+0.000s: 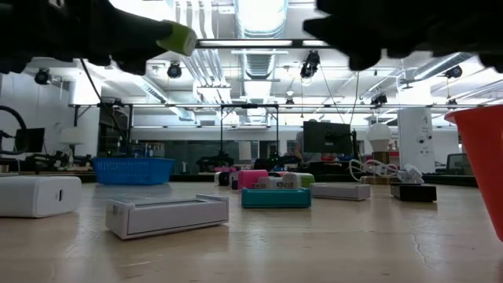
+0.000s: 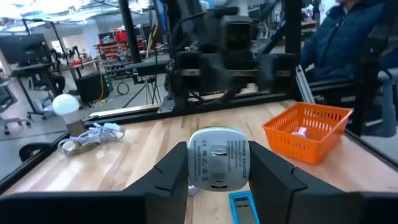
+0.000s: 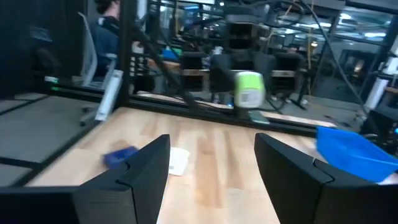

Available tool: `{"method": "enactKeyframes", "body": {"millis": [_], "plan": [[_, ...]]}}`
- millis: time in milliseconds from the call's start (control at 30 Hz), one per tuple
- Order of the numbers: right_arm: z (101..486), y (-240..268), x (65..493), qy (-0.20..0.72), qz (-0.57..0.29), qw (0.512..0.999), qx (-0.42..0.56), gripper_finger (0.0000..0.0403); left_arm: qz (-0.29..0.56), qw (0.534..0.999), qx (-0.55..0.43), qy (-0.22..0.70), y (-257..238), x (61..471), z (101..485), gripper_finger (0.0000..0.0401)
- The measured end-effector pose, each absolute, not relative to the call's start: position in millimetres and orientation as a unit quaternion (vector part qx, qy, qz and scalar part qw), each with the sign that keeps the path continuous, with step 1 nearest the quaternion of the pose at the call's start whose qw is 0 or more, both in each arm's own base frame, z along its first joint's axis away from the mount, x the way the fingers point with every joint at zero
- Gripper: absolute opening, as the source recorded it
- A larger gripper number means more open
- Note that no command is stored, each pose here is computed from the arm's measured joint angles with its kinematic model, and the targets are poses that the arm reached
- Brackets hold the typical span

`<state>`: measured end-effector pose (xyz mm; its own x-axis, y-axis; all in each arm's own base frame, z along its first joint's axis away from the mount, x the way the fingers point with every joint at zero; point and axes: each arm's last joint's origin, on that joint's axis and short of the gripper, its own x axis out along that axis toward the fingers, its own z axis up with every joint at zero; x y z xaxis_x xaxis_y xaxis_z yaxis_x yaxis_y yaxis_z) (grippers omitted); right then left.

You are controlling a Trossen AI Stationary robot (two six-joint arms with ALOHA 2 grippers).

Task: Pick & Place Office items
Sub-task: Put the left green charger adapter into the orange bin

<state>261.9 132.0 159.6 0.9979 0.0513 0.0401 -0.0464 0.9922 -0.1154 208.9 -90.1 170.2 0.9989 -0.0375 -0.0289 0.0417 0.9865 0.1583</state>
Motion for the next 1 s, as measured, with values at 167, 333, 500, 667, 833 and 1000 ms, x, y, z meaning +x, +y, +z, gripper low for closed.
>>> {"method": "enactKeyframes", "body": {"millis": [167,333,500,667,833,1000], "plan": [[169.3,116.8,279.0,-0.044,0.052,0.996,-0.051,0.0228,-0.022,0.993,0.118,0.018,-100.9,235.3,167.0,0.0128],[173.8,113.8,284.6,-0.053,0.059,0.995,-0.052,0.0228,-0.013,0.989,0.146,0.004,-107.7,260.0,166.9,0.0128],[168.8,113.6,283.9,-0.046,0.056,0.995,-0.064,0.0228,-0.020,0.990,0.137,-0.037,-105.9,269.6,170.4,0.0128],[155.1,113.6,287.9,-0.046,0.028,0.995,-0.080,0.0228,-0.041,0.987,0.124,-0.094,-100.3,274.3,171.9,0.0128],[145.5,113.2,289.5,-0.072,0.010,0.993,-0.089,0.0228,-0.045,0.989,0.121,-0.077,-98.0,280.7,161.5,0.0128],[143.9,112.3,289.8,-0.072,0.005,0.993,-0.089,0.0228,-0.053,0.988,0.119,-0.086,-100.0,284.0,159.0,0.0128]]}}
